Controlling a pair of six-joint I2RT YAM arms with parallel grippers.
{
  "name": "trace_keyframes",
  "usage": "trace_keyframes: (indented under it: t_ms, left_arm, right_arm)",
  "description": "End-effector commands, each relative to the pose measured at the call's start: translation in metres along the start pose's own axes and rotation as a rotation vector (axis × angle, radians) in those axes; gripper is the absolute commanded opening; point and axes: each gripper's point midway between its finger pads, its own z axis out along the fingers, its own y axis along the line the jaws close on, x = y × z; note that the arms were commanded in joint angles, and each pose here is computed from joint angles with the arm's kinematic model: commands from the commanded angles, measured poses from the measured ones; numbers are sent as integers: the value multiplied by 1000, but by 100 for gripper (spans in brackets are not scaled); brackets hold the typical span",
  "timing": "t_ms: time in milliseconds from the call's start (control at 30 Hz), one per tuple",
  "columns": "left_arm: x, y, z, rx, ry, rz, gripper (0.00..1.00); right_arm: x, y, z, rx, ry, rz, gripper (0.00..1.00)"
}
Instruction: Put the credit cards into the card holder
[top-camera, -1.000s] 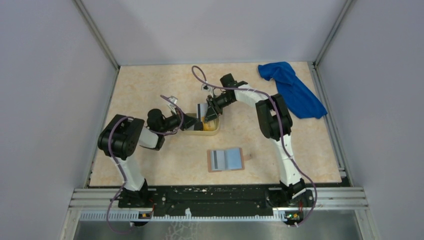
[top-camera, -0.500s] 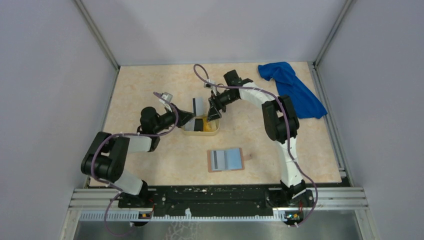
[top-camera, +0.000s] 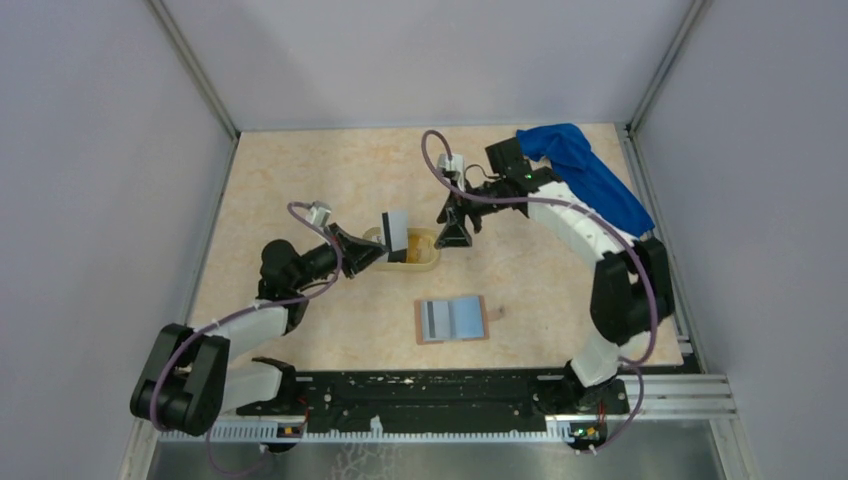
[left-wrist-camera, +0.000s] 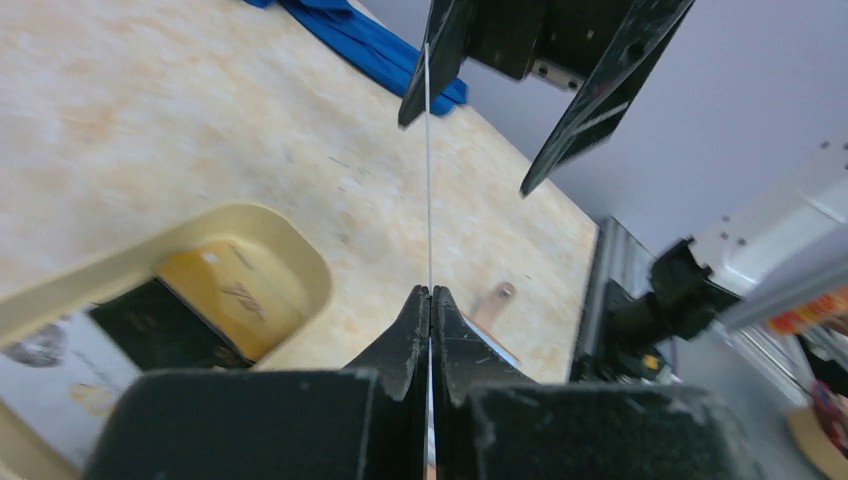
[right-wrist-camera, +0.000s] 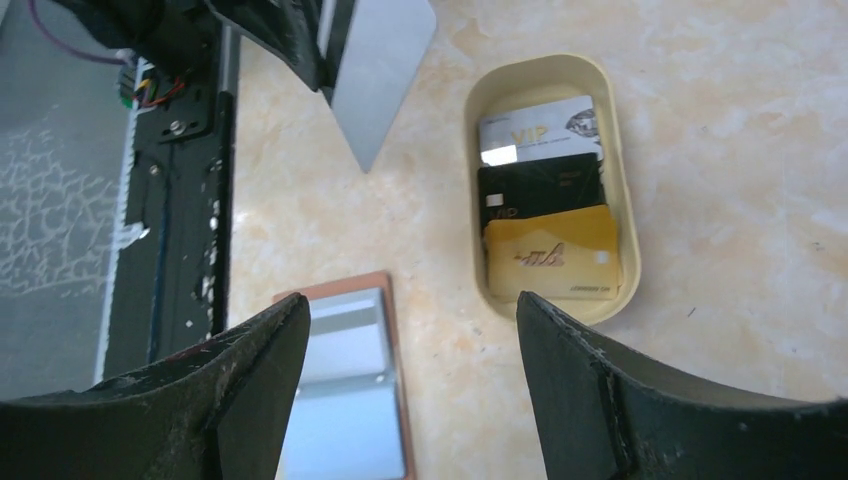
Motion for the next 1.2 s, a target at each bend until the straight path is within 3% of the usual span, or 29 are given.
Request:
trace_keyframes:
  t_ms: [0, 200, 500, 700, 800, 933, 1167]
  left_arm:
    - [8, -52, -7, 172, -9, -44, 0]
    - [37, -106, 1, 326, 39, -20, 0]
    - [53, -121, -5, 380, 31, -68, 0]
    - [57, -125, -1, 388, 28, -88, 0]
    - [59, -126, 1, 391, 30, -98, 0]
    - [63, -128, 4, 401, 39, -102, 0]
    - [67, -127, 8, 403, 65, -102, 0]
  right_arm:
    - [-31, 46, -40, 11, -139, -138, 76]
    - [-16, 97, -59, -71, -239, -51, 83]
    - [-13, 122, -62, -248, -298, 55, 85]
    - [-16, 119, -46, -191, -308, 82, 84]
    - [-18, 118, -42, -176, -309, 92, 78]
    - [-19, 120, -40, -194, -310, 107, 51]
    - [-18, 123, -36, -217, -296, 107, 33]
